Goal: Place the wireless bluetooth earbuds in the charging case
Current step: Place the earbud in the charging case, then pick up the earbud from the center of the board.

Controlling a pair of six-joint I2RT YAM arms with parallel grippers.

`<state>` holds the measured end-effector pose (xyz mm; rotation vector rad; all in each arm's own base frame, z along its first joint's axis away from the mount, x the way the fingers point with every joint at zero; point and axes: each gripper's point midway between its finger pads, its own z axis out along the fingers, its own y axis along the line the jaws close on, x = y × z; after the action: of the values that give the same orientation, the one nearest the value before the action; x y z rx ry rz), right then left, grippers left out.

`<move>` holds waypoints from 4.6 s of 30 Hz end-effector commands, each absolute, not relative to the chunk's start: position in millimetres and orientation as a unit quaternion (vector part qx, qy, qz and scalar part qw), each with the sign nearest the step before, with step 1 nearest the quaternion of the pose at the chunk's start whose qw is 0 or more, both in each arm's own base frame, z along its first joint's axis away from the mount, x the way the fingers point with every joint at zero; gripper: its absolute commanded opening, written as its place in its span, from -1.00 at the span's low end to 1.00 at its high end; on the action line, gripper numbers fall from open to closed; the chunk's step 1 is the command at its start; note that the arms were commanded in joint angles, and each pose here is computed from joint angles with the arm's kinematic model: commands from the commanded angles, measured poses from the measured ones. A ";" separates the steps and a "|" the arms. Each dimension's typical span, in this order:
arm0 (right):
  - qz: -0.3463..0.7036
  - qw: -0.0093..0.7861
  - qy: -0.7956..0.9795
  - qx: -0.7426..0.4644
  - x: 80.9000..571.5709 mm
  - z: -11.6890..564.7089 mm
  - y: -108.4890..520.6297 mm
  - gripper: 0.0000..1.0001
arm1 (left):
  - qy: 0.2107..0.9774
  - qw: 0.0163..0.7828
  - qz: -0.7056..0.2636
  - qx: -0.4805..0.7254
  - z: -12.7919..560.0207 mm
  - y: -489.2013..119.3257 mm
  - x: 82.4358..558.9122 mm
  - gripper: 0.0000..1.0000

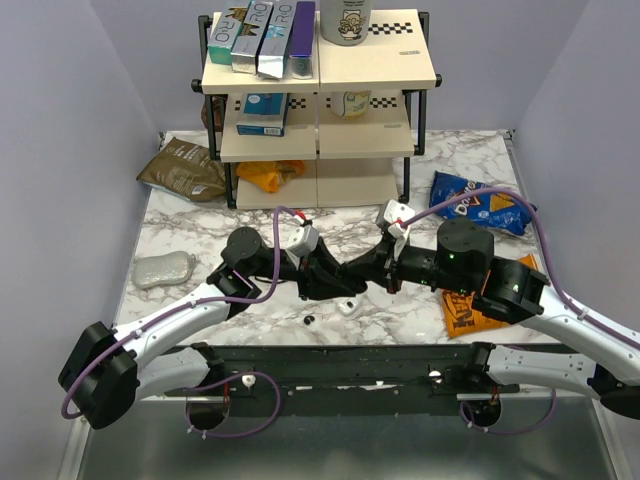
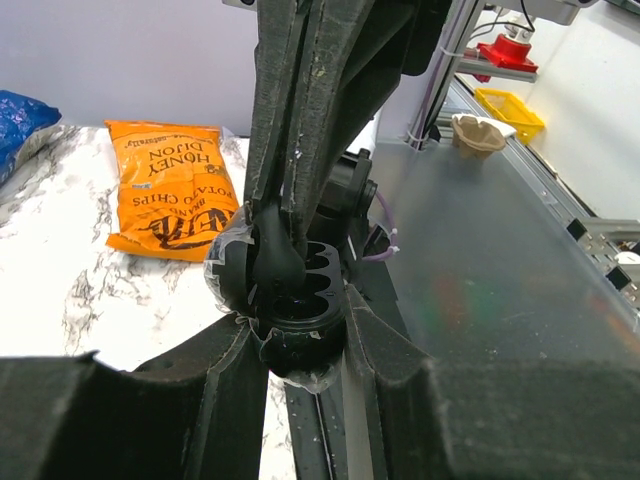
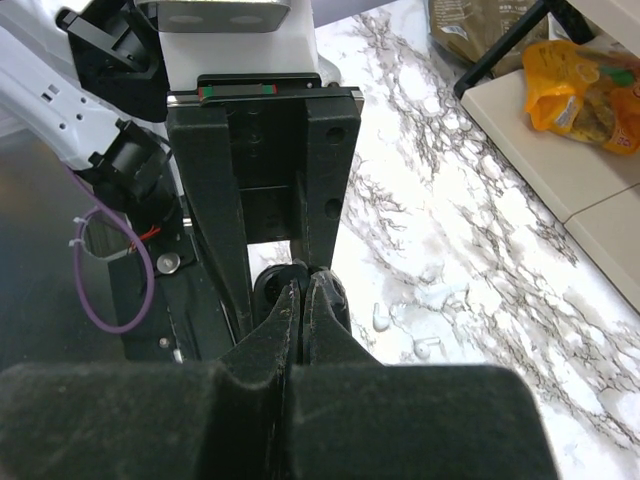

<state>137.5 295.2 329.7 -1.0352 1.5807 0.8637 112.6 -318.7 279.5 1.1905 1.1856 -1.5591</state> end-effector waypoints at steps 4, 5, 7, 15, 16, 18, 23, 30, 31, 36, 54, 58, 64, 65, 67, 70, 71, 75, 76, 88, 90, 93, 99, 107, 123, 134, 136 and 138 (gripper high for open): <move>0.351 0.512 0.654 -0.433 136.3 325.8 297.8 -0.99 | 0.443 0.441 -0.612 0.485 295.6 -318.5 112.0 -1.00; 0.352 0.510 0.653 -0.435 134.8 324.7 298.6 -0.99 | 0.445 0.444 -0.610 0.482 295.7 -318.9 113.5 -1.00; 0.351 0.510 0.655 -0.433 134.8 323.8 298.3 -0.99 | 0.447 0.445 -0.609 0.481 295.5 -318.9 114.4 -1.00; 0.347 0.513 0.656 -0.432 133.3 320.5 296.2 -0.99 | 0.446 0.457 -0.604 0.478 299.3 -318.6 116.8 -1.00; 0.346 0.514 0.656 -0.431 133.6 320.6 295.6 -0.99 | 0.446 0.457 -0.603 0.478 299.5 -318.5 116.8 -1.00; 0.345 0.512 0.657 -0.432 133.5 318.7 296.0 -0.99 | 0.445 0.459 -0.603 0.478 300.4 -318.1 116.7 -1.00; 0.344 0.514 0.668 -0.415 136.0 316.7 293.8 -0.99 | 0.447 0.467 -0.597 0.476 301.7 -317.2 118.5 -1.00; 0.337 0.521 0.669 -0.409 139.4 319.7 291.4 -0.99 | 0.448 0.467 -0.597 0.474 300.6 -315.8 116.6 -1.00; 0.338 0.519 0.669 -0.411 138.5 319.9 291.9 -0.99 | 0.447 0.469 -0.596 0.474 300.6 -315.8 117.1 -1.00; 0.340 0.510 0.673 -0.414 136.9 315.2 294.8 -0.99 | 0.447 0.474 -0.596 0.470 302.6 -315.5 117.6 -1.00; 0.338 0.517 0.679 -0.397 138.6 327.1 292.5 -0.46 | 0.450 0.481 -0.590 0.467 301.1 -315.5 120.2 -1.00; 0.344 0.524 0.675 -0.389 139.0 336.8 292.1 -0.36 | 0.453 0.479 -0.590 0.466 297.4 -315.6 120.0 -1.00; 0.369 0.548 0.655 -0.366 132.8 370.0 280.6 -0.24 | 0.458 0.480 -0.587 0.464 293.7 -315.3 120.5 -1.00; 0.366 0.562 0.655 -0.350 135.8 378.6 272.9 -0.21 | 0.459 0.483 -0.584 0.463 293.5 -314.7 121.1 -1.00; 0.364 0.587 0.652 -0.313 139.3 393.1 255.7 -0.21 | 0.468 0.481 -0.582 0.459 288.2 -313.8 122.2 -1.00; 0.320 0.634 0.661 -0.240 157.5 392.5 218.0 -0.21 | 0.483 0.492 -0.570 0.446 285.8 -310.4 126.7 -1.00; 0.292 0.647 0.672 -0.211 167.1 386.9 204.7 -0.21 | 0.481 0.500 -0.566 0.444 289.6 -307.4 125.8 -1.00; 0.248 0.604 0.723 -0.227 177.9 320.1 216.2 -0.21 | 0.510 0.513 -0.540 0.431 287.2 -296.1 128.5 -1.00; 0.252 0.586 0.735 -0.228 177.7 304.8 223.7 -0.21 | 0.515 0.517 -0.533 0.428 287.4 -293.6 129.8 -1.00; 0.331 0.400 0.782 -0.345 146.2 166.5 321.3 -0.24 | 0.531 0.553 -0.494 0.409 293.0 -245.9 102.8 -1.00; 0.333 0.363 0.790 -0.365 141.2 147.3 334.9 -0.24 | 0.529 0.557 -0.495 0.405 292.6 -241.1 98.7 -1.00; 0.335 0.335 0.793 -0.383 141.5 129.9 354.2 -0.22 | 0.522 0.563 -0.497 0.403 296.1 -237.1 94.5 -1.00; 0.314 0.300 0.804 -0.405 152.2 102.1 383.4 -0.12 | 0.507 0.569 -0.506 0.404 303.1 -233.7 87.2 -1.00; 0.270 0.247 0.824 -0.433 152.7 51.8 385.6 0.12 | 0.498 0.571 -0.513 0.404 304.7 -230.1 80.4 -1.00; 0.249 0.241 0.849 -0.399 158.2 31.9 381.6 0.26 | 0.502 0.570 -0.513 0.400 296.7 -228.4 80.1 -1.00; 0.248 0.227 0.850 -0.406 153.5 24.8 381.1 0.13 | 0.501 0.569 -0.516 0.399 296.5 -228.7 79.5 -1.00; 0.249 0.220 0.849 -0.410 149.6 22.2 383.6 0.13 | 0.503 0.569 -0.515 0.398 295.5 -228.8 80.1 -1.00; 0.248 0.216 0.849 -0.413 147.5 20.8 386.7 0.13 | 0.502 0.569 -0.515 0.398 295.8 -228.6 79.6 -1.00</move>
<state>154.5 379.6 27.9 -1.1124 2.3354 0.6804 80.6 -229.6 294.0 0.9460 1.1847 -1.2051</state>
